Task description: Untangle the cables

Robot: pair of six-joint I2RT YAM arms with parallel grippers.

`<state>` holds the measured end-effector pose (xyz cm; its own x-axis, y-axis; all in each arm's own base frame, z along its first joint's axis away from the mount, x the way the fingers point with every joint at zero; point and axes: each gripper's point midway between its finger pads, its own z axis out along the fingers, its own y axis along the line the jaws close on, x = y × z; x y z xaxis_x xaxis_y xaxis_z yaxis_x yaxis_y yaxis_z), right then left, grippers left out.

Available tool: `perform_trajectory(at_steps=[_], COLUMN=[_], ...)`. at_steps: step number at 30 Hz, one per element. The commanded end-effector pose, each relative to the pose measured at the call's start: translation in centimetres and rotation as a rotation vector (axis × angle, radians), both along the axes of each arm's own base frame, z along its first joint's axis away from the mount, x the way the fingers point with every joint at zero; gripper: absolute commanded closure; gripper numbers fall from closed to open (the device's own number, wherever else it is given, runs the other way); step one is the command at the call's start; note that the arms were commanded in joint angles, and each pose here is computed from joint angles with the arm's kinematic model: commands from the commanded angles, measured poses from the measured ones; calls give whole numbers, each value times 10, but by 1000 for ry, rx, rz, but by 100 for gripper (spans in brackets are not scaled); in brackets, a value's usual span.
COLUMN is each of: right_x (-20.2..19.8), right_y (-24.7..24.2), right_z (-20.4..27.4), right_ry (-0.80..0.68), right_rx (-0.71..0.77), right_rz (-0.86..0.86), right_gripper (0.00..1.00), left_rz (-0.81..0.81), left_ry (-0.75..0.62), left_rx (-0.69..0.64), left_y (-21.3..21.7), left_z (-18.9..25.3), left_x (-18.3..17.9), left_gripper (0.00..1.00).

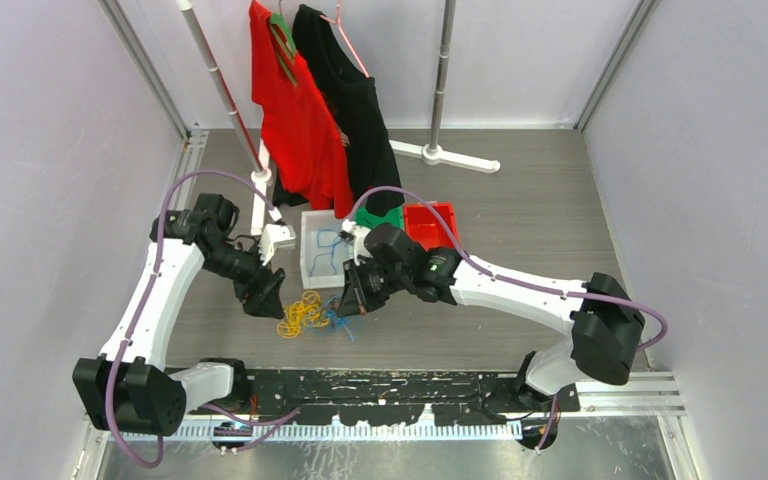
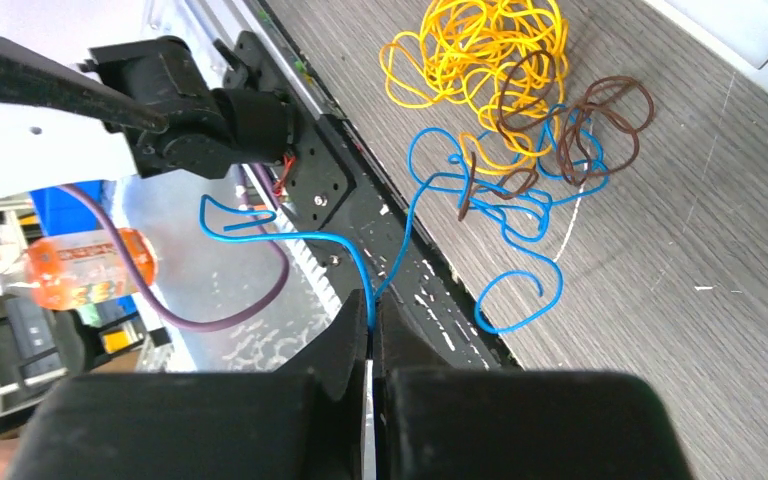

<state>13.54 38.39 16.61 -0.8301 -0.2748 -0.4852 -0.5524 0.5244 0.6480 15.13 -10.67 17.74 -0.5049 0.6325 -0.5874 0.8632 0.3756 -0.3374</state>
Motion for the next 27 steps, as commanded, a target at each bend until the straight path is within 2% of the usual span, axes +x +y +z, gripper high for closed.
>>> perform_trajectory(at_steps=[1, 7, 13, 17, 21, 27], right_x=[1, 10, 14, 18, 20, 17], right_y=[8, 12, 19, 26, 29, 20], right_z=[45, 68, 79, 76, 83, 81], right_ry=[35, 12, -1, 4, -5, -8], right_rx=[166, 219, 224, 188, 167, 118], right_rz=[26, 16, 26, 49, 71, 85], right_gripper=[99, 99, 99, 99, 99, 99], left_rz=[-26, -21, -33, -55, -75, -60], left_ry=[-49, -48, -61, -47, -37, -51], left_rx=[-117, -201, -315, -333, -273, -231], left_y=[-16, -28, -44, -57, -67, -69], left_z=[30, 48, 83, 92, 75, 61], left_x=[-1, -1, -8, -9, -9, -4], left_gripper=[25, 25, 8, 7, 12, 28])
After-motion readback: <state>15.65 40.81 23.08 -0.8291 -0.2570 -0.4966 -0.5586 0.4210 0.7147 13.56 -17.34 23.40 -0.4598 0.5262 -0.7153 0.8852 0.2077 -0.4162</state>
